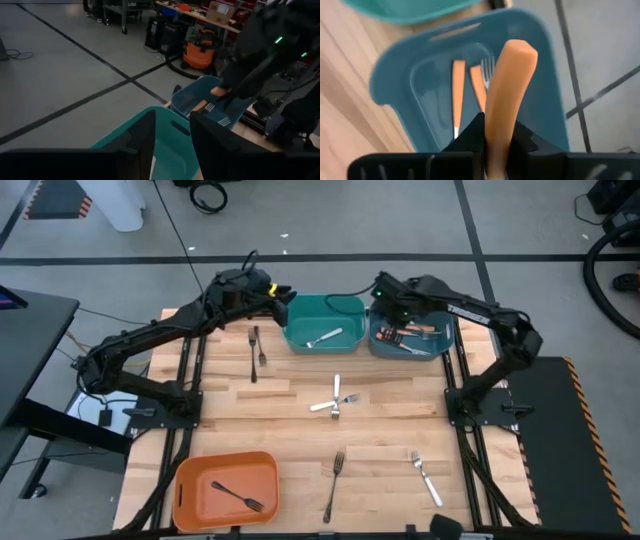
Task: Sort silverware by color (type)
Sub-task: Put the orange fork into the blue bin
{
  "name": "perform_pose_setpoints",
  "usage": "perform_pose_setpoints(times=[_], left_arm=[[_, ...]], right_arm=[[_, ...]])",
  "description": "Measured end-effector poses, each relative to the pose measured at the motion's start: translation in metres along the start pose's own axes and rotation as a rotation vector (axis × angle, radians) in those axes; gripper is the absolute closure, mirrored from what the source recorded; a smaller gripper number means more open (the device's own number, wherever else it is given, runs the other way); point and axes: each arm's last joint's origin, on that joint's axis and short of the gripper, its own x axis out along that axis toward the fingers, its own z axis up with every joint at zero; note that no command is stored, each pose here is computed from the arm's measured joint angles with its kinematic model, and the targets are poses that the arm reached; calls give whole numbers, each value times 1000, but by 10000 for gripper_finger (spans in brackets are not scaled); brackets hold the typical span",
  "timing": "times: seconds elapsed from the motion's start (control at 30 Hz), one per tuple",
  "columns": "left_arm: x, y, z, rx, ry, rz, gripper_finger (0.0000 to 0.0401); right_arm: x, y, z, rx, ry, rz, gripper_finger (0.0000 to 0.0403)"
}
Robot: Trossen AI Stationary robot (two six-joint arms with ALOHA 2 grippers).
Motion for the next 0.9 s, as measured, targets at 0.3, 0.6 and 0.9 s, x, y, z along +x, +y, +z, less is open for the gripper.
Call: perform_pose_setpoints(times=[0.3, 0.6, 0.9], left_arm=[[0, 13, 3, -40, -15, 65, 271], [0, 31, 6, -90, -29, 125, 270], [0, 42, 8, -95, -37, 160, 270]], right_arm=[[56, 1, 15, -71, 180, 5, 336], [84, -3, 17, -98, 300, -91, 332], [79, -11, 3, -1, 374, -27, 326]])
